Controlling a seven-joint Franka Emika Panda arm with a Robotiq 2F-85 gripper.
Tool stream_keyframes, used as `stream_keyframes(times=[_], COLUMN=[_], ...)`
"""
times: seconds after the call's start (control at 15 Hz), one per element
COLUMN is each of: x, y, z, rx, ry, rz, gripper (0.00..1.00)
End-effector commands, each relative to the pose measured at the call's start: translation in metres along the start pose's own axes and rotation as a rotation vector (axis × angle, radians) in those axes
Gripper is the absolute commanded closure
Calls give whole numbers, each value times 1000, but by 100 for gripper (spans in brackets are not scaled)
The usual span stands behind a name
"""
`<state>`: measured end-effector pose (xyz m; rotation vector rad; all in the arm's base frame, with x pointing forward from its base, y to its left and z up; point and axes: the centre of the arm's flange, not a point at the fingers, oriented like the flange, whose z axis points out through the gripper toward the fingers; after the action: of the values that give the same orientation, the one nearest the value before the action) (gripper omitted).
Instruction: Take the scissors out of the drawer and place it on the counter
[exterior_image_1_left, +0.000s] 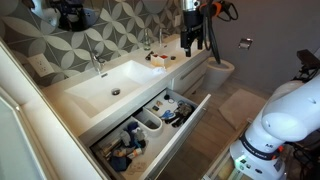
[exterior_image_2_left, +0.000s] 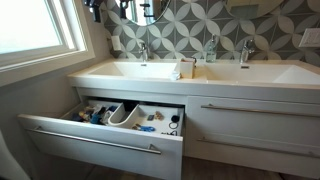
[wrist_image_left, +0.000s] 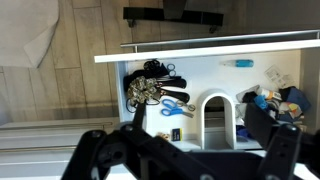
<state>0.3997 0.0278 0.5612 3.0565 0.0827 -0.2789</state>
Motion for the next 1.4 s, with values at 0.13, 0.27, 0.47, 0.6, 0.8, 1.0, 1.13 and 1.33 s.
stream_keyframes(times=[0.13,0.27,0.47,0.6,0.8,1.0,1.13,1.33], x=[0,0,12,17,18,19,31,56], y=[0,0,-28,-55,-97,-129,-135,-129], z=[0,0,3,0,0,9,27,61], rx=[0,0,-56,-70,-75,-111,-176,-224], ry=[0,0,59,103,151,172,193,204], rz=[0,0,-187,-281,-439,-588,-683,-840], gripper=[0,0,0,0,0,0,0,0])
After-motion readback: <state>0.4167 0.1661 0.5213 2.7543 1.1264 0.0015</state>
